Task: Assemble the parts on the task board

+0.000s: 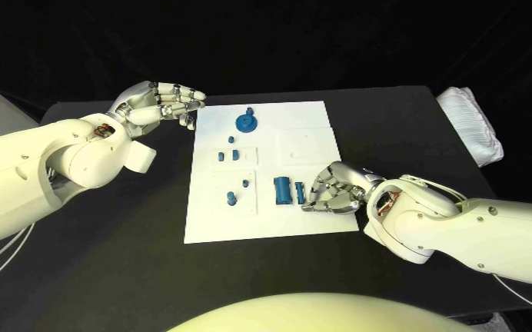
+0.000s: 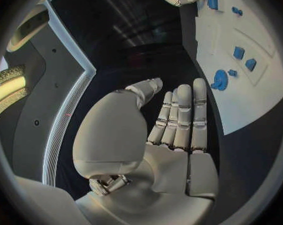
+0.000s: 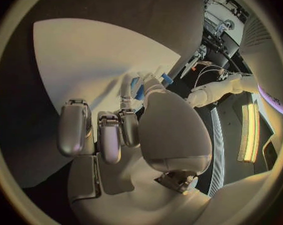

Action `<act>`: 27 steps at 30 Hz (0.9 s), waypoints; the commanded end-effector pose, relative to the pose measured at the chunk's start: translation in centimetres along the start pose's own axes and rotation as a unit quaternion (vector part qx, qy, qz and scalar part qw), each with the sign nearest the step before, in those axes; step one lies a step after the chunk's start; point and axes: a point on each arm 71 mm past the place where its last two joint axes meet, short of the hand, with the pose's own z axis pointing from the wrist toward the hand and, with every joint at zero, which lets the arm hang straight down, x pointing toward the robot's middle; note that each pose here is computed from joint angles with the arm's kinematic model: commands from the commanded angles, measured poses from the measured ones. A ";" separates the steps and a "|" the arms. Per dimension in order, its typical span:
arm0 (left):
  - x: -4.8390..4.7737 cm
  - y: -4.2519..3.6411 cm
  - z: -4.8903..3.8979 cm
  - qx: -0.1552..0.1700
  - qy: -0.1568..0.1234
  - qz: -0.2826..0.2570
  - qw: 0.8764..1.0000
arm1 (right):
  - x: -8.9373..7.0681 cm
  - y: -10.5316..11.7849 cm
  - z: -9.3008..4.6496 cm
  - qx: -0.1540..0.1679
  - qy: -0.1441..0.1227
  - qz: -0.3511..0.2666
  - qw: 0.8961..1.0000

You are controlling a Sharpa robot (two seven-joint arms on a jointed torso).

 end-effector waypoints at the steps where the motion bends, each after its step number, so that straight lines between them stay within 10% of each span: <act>1: 0.19 -0.12 0.07 0.007 0.006 -0.005 1.000 | -1.1 0.0 0.2 -0.037 -0.034 0.051 0.997; 17: -0.56 2.28 1.49 0.051 -0.085 -0.106 0.989 | -8.5 -2.8 7.8 -0.073 -0.096 0.336 0.934; 27: -2.04 4.40 2.84 0.053 -0.147 -0.126 0.980 | -10.6 -3.2 12.4 -0.096 -0.134 0.373 0.913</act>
